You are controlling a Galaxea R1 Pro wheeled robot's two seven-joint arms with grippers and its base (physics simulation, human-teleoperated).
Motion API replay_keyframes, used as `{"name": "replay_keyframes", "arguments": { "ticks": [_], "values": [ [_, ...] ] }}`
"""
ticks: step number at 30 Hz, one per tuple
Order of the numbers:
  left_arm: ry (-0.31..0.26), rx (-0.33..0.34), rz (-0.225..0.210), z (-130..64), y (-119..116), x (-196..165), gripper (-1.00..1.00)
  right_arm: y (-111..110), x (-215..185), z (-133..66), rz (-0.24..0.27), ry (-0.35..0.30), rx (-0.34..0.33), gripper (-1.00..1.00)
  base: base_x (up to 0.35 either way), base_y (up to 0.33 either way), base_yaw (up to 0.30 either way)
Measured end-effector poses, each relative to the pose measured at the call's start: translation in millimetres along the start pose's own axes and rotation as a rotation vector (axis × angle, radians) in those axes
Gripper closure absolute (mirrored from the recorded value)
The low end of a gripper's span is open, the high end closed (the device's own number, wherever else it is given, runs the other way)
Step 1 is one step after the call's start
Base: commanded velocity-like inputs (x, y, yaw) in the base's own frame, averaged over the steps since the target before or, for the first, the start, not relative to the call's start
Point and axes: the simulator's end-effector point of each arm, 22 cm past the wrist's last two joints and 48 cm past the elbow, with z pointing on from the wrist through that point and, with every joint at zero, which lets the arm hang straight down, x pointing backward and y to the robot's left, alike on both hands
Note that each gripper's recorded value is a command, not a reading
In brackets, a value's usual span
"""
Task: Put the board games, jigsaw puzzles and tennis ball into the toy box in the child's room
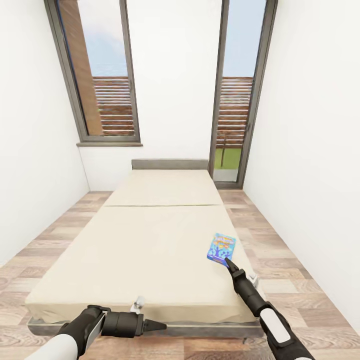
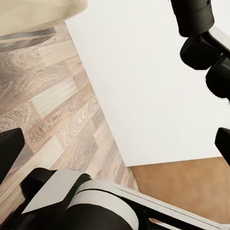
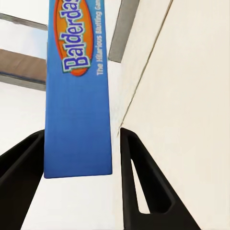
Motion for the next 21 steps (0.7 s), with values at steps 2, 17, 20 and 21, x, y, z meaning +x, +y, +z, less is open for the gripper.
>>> {"name": "replay_keyframes", "arguments": {
  "ticks": [2, 17, 20, 21],
  "values": [
    [0.000, 0.000, 0.000, -1.0, -3.3, -1.7, -1.00, 10.0, 4.1, 3.4, -0.007, 0.024, -0.010, 1.00, 0.000, 0.000, 0.000],
    [0.002, -0.004, 0.000, -8.3, -27.1, -15.1, -1.00, 50.2, 6.6, 10.5, 0.015, 0.088, -0.024, 1.00, 0.000, 0.000, 0.000],
    [0.001, -0.006, -0.001, -9.8, -31.6, -17.6, -1.00, 68.0, 1.3, 15.2, -0.030, 0.100, -0.035, 1.00, 0.000, 0.000, 0.000],
    [0.001, -0.006, -0.001, -10.4, -33.2, -18.5, -1.00, 69.5, 2.5, 16.3, -0.050, 0.114, -0.024, 1.00, 0.000, 0.000, 0.000]
  ]
}}
